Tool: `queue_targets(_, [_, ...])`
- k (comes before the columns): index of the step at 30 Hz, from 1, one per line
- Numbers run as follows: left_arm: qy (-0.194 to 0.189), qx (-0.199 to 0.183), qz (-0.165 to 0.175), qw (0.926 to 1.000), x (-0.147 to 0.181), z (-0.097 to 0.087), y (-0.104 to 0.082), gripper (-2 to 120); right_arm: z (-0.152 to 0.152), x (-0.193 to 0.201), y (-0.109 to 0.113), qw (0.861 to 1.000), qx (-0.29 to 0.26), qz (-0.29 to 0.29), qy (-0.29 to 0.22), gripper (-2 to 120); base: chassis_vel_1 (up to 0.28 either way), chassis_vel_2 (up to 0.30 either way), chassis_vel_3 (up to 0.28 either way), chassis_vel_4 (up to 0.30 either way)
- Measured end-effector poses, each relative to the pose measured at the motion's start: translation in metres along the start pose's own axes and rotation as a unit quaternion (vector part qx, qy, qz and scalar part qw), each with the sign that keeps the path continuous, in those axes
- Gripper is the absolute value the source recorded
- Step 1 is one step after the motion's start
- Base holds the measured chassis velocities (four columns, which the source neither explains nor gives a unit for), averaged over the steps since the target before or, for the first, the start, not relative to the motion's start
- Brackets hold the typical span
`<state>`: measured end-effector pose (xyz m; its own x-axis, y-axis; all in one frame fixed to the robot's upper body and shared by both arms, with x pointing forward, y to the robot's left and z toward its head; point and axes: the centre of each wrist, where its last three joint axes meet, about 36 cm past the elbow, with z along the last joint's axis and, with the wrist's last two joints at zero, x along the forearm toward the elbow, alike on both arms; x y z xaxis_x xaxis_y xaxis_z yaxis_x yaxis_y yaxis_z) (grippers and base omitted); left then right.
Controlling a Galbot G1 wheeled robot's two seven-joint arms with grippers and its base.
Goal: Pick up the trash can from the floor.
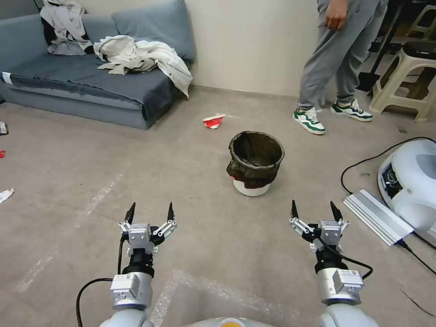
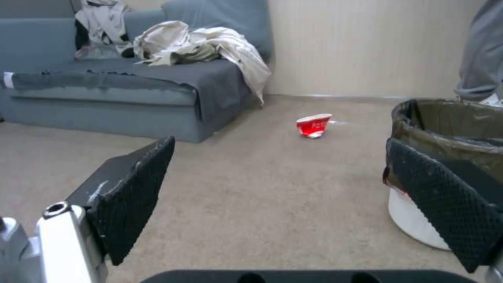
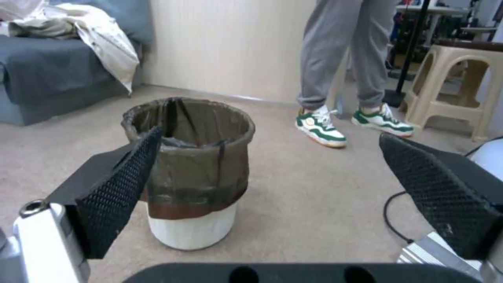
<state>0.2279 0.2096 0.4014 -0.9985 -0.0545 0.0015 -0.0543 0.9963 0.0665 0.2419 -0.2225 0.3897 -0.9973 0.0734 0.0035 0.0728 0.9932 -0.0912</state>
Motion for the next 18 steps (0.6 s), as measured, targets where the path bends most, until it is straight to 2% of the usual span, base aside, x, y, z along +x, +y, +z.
queue_targets(5, [-0.005,0.001,0.004,1.0000,-0.0015,-0.0034,0.0036,100,-0.0009,0.0008,-0.0061,1.000,0.003,-0.008,0.002,100,0.000,0.000,0.000,0.000])
queue_targets(11, [-0.003,0.011,0.005,0.9999,-0.0022,-0.0050,0.0012,100,-0.0030,0.0013,-0.0026,1.000,-0.002,-0.012,0.001,100,0.000,0.000,0.000,0.000])
queue_targets(18, [0.002,0.002,0.003,1.0000,-0.0021,-0.0048,0.0001,100,-0.0034,0.0015,-0.0021,1.000,-0.001,-0.013,0.001,100,0.000,0.000,0.000,0.000])
